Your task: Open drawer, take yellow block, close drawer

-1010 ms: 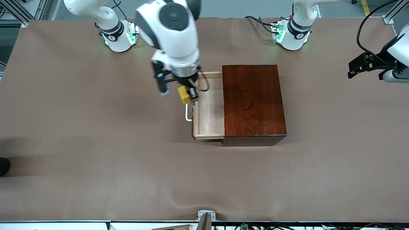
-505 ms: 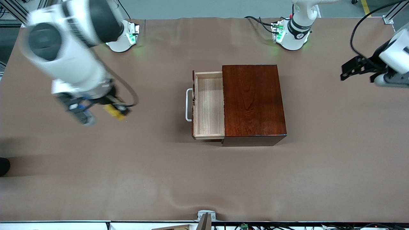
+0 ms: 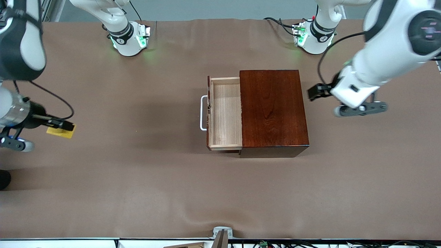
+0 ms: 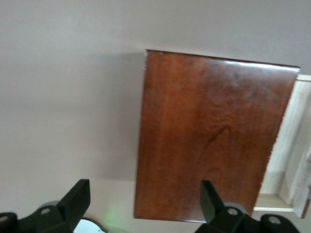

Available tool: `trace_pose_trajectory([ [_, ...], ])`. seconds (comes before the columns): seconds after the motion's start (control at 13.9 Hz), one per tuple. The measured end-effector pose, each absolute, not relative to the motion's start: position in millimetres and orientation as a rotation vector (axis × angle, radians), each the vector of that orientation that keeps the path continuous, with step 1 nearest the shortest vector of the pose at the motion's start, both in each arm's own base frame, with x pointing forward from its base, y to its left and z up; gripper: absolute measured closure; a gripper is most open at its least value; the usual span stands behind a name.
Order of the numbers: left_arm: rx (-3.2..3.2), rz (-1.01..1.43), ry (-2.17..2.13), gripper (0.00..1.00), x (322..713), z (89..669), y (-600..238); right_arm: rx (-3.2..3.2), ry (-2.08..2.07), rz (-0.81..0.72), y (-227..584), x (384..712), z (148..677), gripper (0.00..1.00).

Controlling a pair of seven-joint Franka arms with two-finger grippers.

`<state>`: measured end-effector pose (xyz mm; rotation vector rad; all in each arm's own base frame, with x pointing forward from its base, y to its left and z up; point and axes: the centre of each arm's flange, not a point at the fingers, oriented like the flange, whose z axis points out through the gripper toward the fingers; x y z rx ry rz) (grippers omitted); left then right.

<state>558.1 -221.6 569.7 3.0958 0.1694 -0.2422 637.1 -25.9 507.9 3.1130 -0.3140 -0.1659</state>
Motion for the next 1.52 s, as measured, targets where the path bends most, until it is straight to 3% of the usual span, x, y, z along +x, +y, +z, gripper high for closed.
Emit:
trace_pose_trajectory([
  [0.29, 3.083, -0.230, 0.359, 0.00, 549, 553, -298, 3.141, -0.104, -0.042, -97, 626, 396, 0.44],
  [0.72, 3.045, -0.241, 0.680, 0.00, 514, 513, -403, 3.146, -0.086, 0.035, -87, 599, 261, 0.44],
  [1.01, 2.939, -0.197, 0.925, 0.00, 498, 491, -455, 3.155, -0.066, -0.018, -76, 599, 216, 0.44],
  [1.37, 2.757, -0.187, 1.291, 0.00, 476, 469, -504, 3.156, -0.147, -0.070, -74, 596, 199, 0.44],
  [1.52, 2.681, -0.200, 1.442, 0.00, 466, 456, -523, 3.150, -0.235, -0.091, -63, 598, 201, 0.26],
])
